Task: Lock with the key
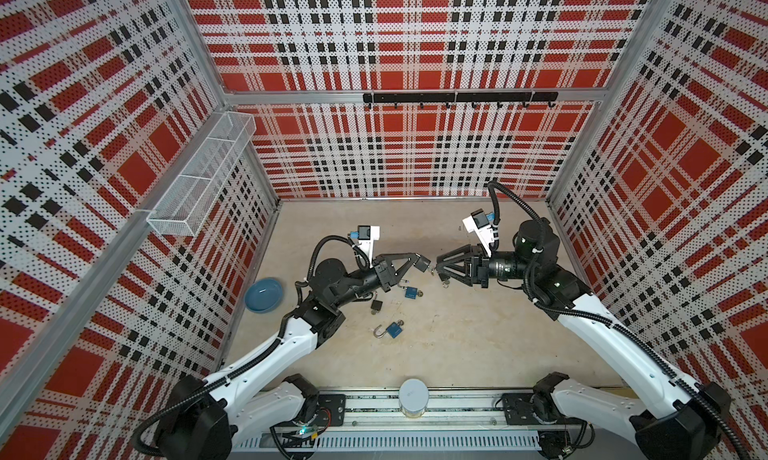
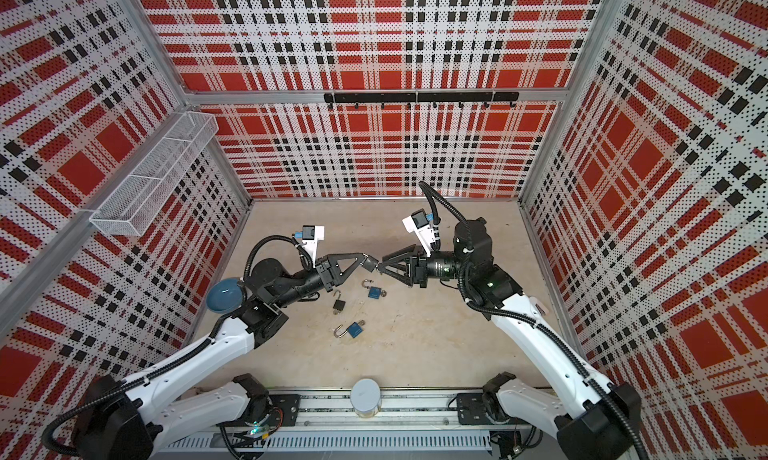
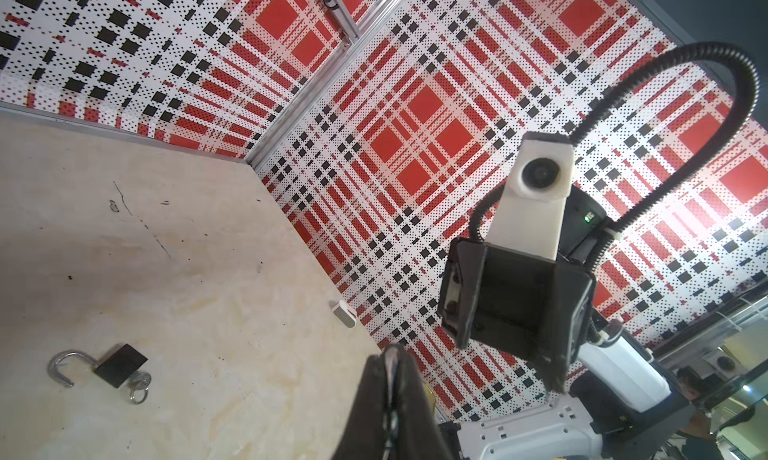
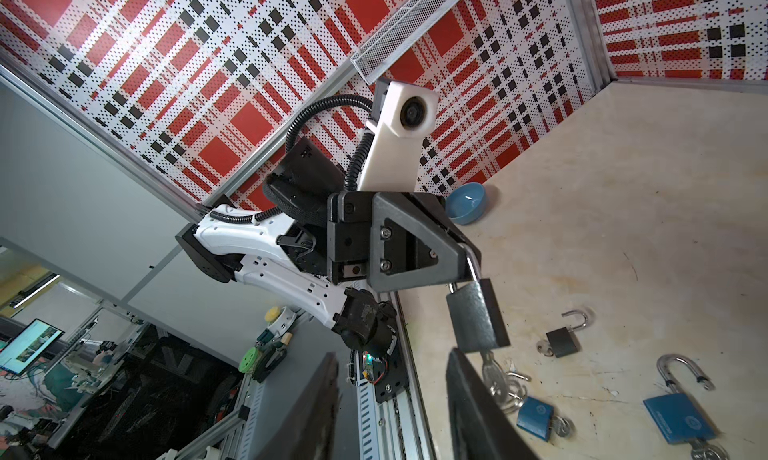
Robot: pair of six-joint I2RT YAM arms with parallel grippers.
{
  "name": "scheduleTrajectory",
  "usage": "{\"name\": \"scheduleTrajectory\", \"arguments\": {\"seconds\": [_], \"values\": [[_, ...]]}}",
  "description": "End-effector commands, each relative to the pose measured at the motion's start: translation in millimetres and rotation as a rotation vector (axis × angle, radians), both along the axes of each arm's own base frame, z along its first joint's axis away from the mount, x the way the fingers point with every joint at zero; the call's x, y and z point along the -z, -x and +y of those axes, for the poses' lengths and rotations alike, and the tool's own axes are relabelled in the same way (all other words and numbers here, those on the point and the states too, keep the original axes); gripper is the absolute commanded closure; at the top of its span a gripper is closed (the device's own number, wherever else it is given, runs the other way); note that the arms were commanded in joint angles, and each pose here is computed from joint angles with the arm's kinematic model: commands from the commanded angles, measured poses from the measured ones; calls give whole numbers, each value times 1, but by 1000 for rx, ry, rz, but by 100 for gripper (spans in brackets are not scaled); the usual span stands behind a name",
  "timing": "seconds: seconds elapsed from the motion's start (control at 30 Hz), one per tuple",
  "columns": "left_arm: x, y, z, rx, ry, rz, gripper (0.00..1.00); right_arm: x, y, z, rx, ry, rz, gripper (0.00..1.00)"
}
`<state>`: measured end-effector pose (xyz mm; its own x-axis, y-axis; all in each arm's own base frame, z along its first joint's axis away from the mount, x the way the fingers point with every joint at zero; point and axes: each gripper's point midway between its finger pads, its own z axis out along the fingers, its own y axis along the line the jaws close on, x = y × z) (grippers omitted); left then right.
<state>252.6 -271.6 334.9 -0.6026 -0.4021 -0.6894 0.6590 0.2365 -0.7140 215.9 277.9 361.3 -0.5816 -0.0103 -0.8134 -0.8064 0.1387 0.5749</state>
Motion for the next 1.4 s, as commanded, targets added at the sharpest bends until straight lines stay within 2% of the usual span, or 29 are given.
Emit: {"name": "scheduleTrajectory", "arguments": {"seconds": [0.0,0.57,0.8,1.1,1.27,1.37], "values": [[-28,7,3,12,54,-45,100,-4,-7,3,-4,-17,-35,56],[-52,9,5,10,89,-94,100,11,-20,8,-1,-13,12,57],[-57,8,7,1,101,-104,100,11,-20,10,-12,-17,21,63],[-60,6,9,-7,127,-107,100,11,-18,11,-36,-23,31,80],[-59,5,10,-9,143,-100,100,11,-17,11,-35,-24,31,79],[-58,4,10,-7,147,-97,100,11,-18,11,-37,-25,30,85]]}}
